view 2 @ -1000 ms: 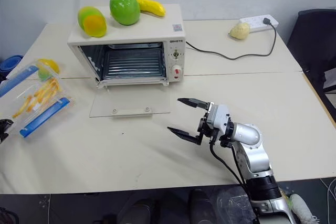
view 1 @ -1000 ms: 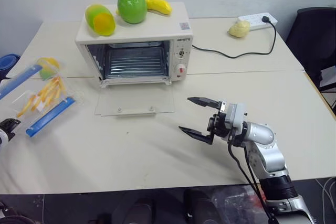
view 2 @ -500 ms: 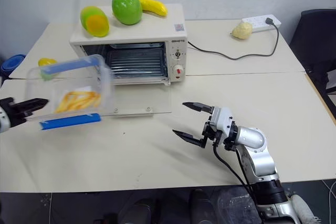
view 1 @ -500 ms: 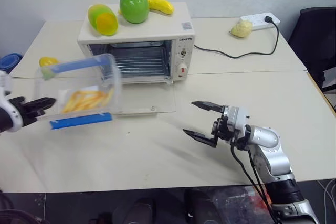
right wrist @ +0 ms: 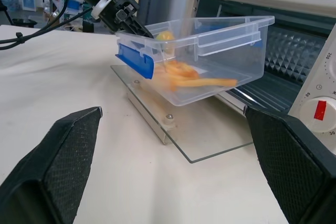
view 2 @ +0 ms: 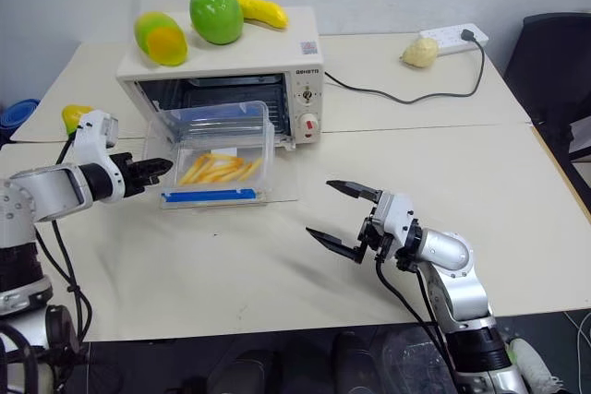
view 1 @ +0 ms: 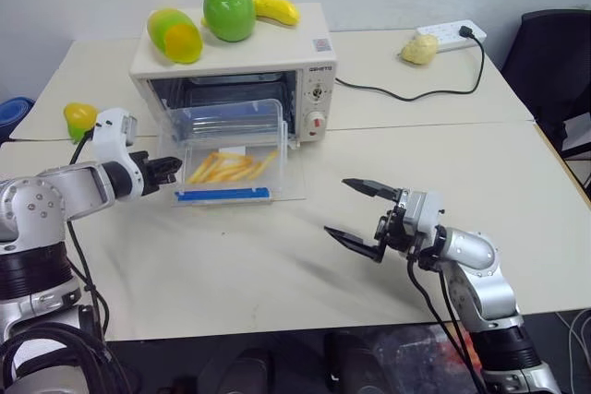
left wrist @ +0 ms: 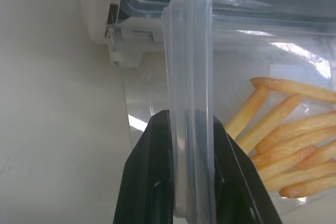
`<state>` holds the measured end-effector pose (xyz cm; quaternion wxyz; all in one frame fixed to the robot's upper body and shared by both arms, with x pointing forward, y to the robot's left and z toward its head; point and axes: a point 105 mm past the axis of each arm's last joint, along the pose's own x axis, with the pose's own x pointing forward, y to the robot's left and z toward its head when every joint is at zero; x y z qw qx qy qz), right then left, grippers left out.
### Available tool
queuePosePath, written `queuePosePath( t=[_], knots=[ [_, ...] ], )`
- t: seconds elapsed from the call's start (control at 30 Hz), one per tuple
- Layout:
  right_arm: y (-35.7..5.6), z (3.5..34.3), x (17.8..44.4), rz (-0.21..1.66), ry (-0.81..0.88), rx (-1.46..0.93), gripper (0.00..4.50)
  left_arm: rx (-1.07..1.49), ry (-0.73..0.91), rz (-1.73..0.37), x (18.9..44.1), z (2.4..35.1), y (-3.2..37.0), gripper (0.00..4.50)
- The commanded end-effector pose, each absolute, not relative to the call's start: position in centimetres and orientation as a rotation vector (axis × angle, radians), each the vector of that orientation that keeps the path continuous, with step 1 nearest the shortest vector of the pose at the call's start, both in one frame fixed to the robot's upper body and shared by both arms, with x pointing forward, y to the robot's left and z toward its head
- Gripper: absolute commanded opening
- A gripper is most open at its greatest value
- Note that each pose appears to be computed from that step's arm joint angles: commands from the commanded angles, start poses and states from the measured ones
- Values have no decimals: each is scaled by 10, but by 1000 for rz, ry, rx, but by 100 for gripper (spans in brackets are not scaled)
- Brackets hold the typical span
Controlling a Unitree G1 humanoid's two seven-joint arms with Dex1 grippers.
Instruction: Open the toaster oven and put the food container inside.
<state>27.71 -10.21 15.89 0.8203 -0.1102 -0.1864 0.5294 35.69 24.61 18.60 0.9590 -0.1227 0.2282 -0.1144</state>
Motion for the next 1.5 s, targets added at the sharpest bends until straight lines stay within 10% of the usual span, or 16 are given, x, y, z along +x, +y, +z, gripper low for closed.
queuePosePath(
  t=[0.03, 0.2, 0.47, 0.8, 0.9, 1.5],
  knots=[
    [-104, 169, 272, 1106, -439, -251, 450, -248, 414, -191, 367, 196, 252, 123],
    [-105, 170, 272, 1077, -424, -227, 450, -281, 283, -240, 368, 223, 256, 271],
    [-90, 178, 268, 1145, -339, -131, 450, -56, 54, -541, 326, 262, 277, 271],
    [-45, 150, 294, 1230, -131, -255, 112, 264, 152, -848, 296, 170, 258, 0],
    [-28, 153, 315, 1198, -140, -269, 11, 255, 82, -765, 320, 164, 244, 0],
    [3, 200, 423, 862, -253, -207, 11, 127, -161, -471, 400, 183, 224, 0]
  ],
)
